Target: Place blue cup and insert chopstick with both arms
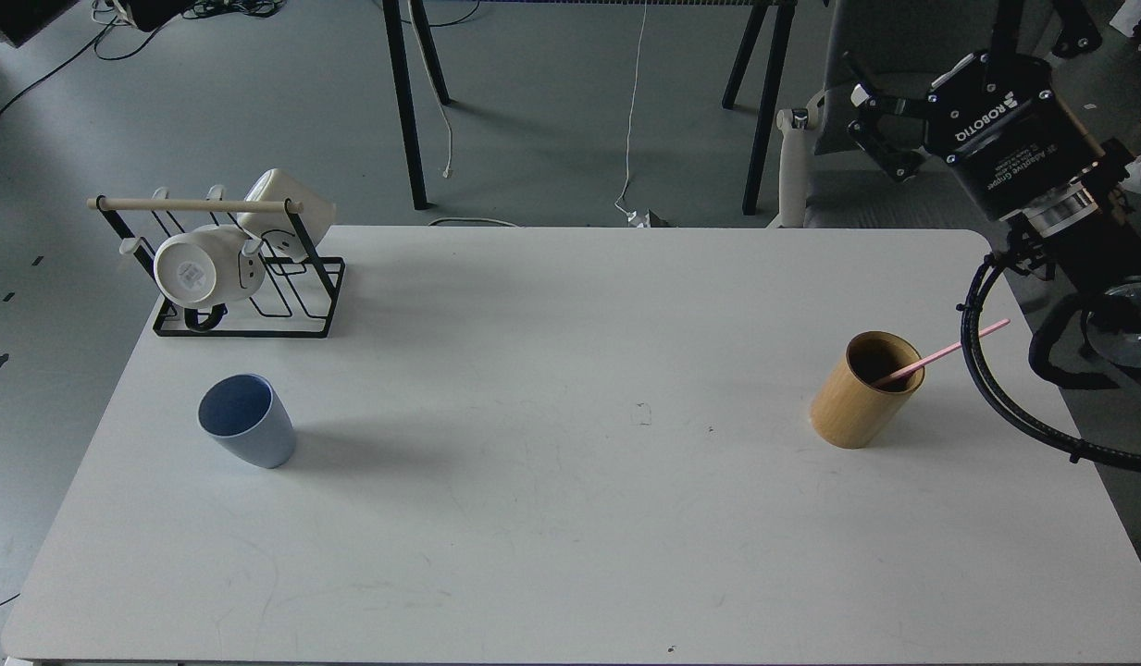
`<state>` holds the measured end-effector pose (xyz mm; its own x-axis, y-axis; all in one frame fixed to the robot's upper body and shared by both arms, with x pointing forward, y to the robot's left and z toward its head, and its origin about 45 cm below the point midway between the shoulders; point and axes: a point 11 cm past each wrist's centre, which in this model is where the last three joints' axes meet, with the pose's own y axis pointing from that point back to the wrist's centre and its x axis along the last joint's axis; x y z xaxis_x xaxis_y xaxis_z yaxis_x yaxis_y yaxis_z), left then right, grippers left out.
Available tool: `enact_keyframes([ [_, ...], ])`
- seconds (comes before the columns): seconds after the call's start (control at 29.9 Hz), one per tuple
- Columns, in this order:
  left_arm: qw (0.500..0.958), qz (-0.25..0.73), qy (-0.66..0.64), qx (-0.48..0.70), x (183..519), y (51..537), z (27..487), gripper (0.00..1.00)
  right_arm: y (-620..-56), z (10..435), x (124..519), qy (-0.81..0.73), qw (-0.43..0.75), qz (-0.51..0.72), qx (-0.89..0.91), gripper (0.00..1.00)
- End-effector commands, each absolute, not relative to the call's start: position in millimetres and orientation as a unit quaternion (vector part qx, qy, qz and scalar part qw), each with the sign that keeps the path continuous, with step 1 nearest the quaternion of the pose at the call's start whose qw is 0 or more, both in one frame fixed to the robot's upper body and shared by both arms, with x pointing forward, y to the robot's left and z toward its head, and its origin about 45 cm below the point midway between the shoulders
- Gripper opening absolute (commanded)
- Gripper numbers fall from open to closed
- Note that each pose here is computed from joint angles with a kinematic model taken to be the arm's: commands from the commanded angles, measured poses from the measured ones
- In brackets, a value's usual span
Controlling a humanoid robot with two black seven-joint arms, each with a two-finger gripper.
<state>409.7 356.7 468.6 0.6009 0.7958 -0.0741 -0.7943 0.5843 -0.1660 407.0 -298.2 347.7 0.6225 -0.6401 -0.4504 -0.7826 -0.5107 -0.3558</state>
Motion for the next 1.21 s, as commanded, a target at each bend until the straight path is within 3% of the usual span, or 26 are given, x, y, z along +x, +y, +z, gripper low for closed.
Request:
enact_keyframes([
  [0.0,0.887,0.458,-0.020,-0.060,400.4,370.0,463.8,0.98,-300.2,345.3,406.9,0.417,0.269,0.133,-0.858,0.99],
  [0.23,0.906,0.356,-0.227,0.037,374.6,339.0,460.6,0.98,-302.8,346.5,406.8,0.419,0.270,0.131,-0.857,0.99],
  [0.33,0.901,0.309,-0.275,0.129,362.5,322.7,426.2,0.99,-307.2,346.0,405.9,0.424,0.267,0.129,-0.856,0.99],
  [0.7,0.914,0.251,-0.252,0.195,351.1,319.5,386.5,0.99,-314.4,339.2,403.2,0.433,0.260,0.133,-0.853,0.99],
  [0.97,0.858,0.258,-0.295,0.332,369.4,369.2,342.5,1.00,-317.7,328.4,399.8,0.440,0.254,0.142,-0.850,0.99],
  [1.17,0.804,0.224,-0.332,0.438,363.5,404.5,310.2,1.00,-322.9,324.5,400.5,0.448,0.251,0.142,-0.846,0.99],
])
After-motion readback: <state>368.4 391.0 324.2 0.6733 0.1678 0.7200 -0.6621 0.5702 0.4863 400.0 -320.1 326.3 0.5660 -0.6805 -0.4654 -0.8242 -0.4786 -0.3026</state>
